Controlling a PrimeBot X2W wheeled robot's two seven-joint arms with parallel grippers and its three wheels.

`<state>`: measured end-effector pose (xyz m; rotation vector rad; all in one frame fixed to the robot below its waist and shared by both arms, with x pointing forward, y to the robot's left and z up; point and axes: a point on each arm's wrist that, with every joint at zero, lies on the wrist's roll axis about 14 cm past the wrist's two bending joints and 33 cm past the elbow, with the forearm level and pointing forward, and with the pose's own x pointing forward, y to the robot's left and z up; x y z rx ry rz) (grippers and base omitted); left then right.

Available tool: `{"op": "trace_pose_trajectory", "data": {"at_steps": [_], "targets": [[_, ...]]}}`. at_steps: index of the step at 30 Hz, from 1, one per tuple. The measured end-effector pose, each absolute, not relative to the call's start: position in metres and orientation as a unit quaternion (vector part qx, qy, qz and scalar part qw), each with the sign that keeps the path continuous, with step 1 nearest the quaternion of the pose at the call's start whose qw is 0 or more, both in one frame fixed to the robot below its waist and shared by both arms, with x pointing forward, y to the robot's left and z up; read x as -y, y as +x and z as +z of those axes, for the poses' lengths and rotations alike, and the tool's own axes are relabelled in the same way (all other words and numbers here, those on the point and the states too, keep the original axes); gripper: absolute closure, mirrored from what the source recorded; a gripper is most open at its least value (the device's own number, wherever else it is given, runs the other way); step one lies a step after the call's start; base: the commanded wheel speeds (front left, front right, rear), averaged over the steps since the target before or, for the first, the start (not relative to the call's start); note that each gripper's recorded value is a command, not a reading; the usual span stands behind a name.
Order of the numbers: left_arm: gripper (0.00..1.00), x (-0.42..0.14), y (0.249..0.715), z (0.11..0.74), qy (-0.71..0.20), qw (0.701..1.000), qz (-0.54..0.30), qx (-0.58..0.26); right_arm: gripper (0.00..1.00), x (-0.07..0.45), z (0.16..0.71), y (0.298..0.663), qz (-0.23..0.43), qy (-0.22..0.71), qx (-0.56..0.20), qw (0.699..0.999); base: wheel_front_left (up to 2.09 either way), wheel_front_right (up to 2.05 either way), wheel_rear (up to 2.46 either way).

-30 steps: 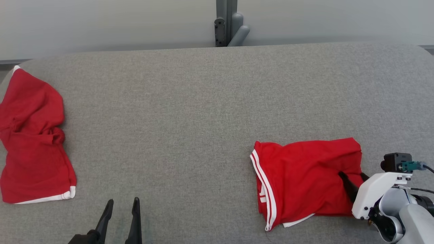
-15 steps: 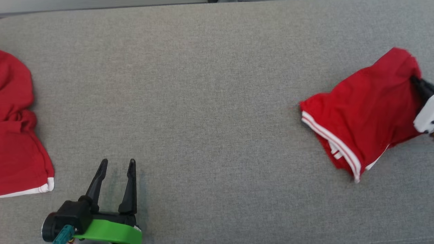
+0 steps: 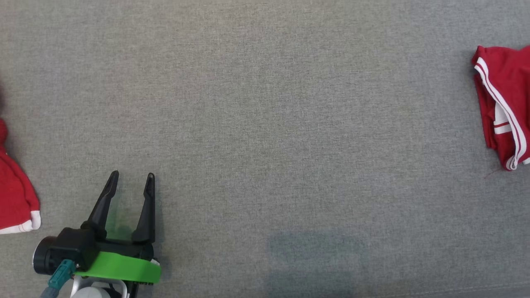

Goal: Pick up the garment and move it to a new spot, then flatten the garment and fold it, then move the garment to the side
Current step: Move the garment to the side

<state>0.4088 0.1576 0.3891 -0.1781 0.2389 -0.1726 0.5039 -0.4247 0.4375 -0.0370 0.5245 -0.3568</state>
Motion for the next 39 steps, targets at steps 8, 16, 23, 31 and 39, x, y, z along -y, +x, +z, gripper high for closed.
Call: {"op": "trace_pose_trajectory", "data": {"at_steps": [8,16,23,31,39], "targets": [[0.0,-0.165,0.408,0.387,-0.086,0.986,-0.075,-0.122,1.0,0.435,0.419,0.5,-0.203,-0.023,-0.277,0.939,0.0,0.0,0.0],[0.0,-0.157,0.397,0.398,-0.102,0.986,-0.07,-0.112,0.0,0.429,0.464,0.502,-0.187,-0.074,-0.189,0.961,0.0,0.0,0.0],[0.0,-0.161,0.37,0.412,-0.113,0.987,-0.052,-0.104,0.0,0.385,0.511,0.482,-0.127,-0.108,-0.075,0.983,0.0,0.0,0.0],[0.0,-0.169,0.348,0.441,-0.12,0.99,-0.032,-0.063,0.0,0.321,0.546,0.419,-0.068,-0.109,0.049,0.99,0.0,0.0,0.0],[0.0,-0.176,0.328,0.46,-0.122,0.992,-0.021,-0.03,0.0,0.259,0.539,0.366,-0.027,-0.067,0.077,0.994,0.0,0.0,0.0]]}}
